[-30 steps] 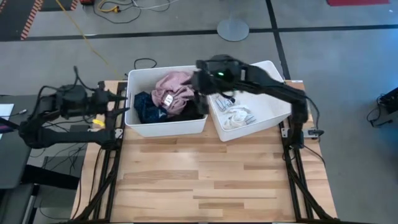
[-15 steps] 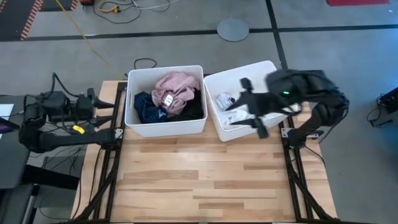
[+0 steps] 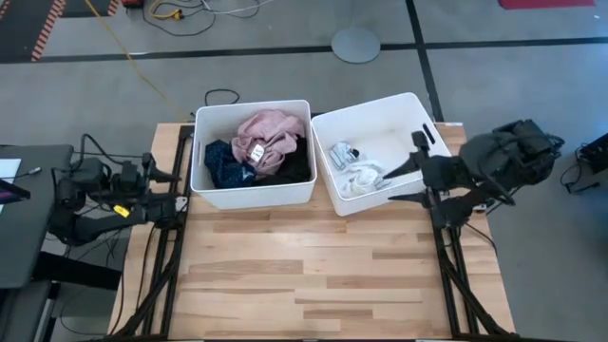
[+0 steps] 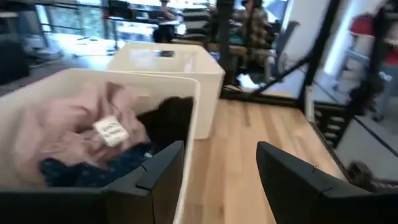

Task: Sort clothes
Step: Return to Home Position

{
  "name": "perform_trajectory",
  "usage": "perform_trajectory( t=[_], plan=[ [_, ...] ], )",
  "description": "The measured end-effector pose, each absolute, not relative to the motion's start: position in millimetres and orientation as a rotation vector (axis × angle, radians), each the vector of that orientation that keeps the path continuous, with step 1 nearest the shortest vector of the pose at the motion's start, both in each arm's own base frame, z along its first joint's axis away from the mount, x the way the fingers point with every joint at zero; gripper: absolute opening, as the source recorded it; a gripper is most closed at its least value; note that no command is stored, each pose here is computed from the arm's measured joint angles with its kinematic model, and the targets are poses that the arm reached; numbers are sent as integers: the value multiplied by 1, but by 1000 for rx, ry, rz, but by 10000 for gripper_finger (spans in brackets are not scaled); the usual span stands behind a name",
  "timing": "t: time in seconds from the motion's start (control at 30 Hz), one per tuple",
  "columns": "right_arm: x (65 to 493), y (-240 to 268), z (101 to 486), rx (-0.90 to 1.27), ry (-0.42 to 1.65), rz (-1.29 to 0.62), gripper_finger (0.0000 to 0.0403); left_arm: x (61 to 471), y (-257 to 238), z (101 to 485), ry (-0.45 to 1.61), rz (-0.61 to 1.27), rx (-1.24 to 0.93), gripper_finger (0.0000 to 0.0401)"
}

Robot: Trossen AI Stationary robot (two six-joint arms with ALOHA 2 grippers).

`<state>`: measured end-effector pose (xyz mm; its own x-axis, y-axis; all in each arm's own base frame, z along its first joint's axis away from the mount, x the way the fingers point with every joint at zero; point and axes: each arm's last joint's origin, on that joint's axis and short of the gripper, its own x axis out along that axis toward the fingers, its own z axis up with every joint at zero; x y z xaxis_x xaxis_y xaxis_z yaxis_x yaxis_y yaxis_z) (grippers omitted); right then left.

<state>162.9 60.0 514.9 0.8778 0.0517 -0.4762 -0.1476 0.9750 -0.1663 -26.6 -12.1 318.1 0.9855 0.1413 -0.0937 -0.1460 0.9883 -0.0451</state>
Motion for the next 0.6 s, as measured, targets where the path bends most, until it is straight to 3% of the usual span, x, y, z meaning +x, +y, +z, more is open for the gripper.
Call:
perform_trajectory(
  t=[0.33,0.6],
  plan=[
    [129,67,443,-92,351,164,214,-17,-23,328,-45,-63,-19,197],
    [120,69,371,-27,310,201,214,-13,-27,324,-7,18,6,196]
  ],
)
